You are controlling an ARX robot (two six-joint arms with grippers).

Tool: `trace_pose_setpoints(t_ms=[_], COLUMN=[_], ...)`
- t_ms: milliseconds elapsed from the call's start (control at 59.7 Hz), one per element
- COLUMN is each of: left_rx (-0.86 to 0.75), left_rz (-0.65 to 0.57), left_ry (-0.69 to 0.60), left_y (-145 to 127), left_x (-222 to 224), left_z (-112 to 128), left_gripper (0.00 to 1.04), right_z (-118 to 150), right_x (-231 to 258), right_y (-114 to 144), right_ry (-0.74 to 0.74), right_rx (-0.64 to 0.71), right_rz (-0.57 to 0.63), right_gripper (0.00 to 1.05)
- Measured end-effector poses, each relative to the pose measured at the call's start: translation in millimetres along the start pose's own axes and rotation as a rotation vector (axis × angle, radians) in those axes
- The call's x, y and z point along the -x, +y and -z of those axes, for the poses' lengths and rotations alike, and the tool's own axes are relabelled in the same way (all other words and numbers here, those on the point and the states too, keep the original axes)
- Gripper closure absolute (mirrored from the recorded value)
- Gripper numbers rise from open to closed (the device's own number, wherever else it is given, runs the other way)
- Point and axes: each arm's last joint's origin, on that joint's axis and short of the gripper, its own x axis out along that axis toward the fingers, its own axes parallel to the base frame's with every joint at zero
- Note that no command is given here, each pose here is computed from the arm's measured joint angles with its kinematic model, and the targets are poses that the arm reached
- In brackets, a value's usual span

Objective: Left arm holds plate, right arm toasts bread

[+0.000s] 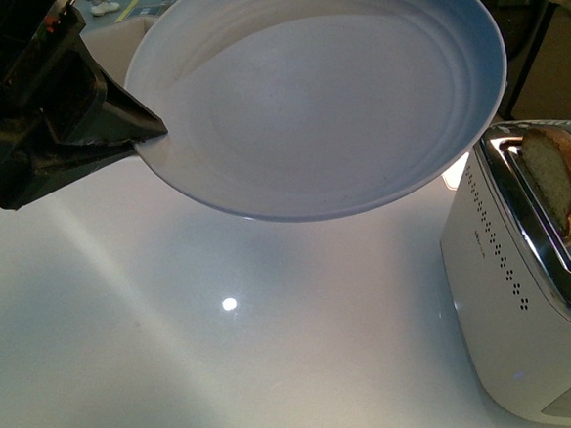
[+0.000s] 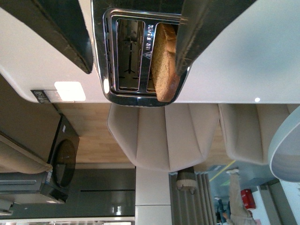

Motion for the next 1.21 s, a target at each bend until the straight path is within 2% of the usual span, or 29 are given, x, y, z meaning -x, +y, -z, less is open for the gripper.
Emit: trace_pose_setpoints(t_ms=[201,268,569,603,670,770,1072,1205], left_rx=[0.000,0.000,0.000,-0.003,-0.009,-0.004,0.006,0.010], left_rz=[0.000,0.001,0.001,-0.020,-0.135,-0.154,-0.155,-0.171], left_ry=[0.000,0.001,0.001,-0.007,-0.028,-0.024,-0.057,-0.079], left_y=[0,0,0,0,-1,-3,2,14], left_x=[0,0,0,0,2,3,8,10], left_z=[0,0,0,0,-2,-4,-33,-52], left_gripper=[1.02,1.02,1.02,1.02,1.02,1.02,1.02,1.02], right_z=[0,0,0,0,0,0,0,0], right_x=[0,0,0,0,0,0,0,0], right_y=[0,0,0,0,0,0,0,0], right_ry=[0.000,0.000,0.000,0.000,0.000,0.000,0.000,0.000], right_rx=[0.000,-0.001,-0.001,-0.001,-0.001,-0.001,-0.001,-0.001], right_rz=[0.000,0.000,0.000,0.000,0.000,0.000,0.000,0.000], right_gripper=[0.14,0.07,0.09,0.09,0.09,0.09,0.09,0.09])
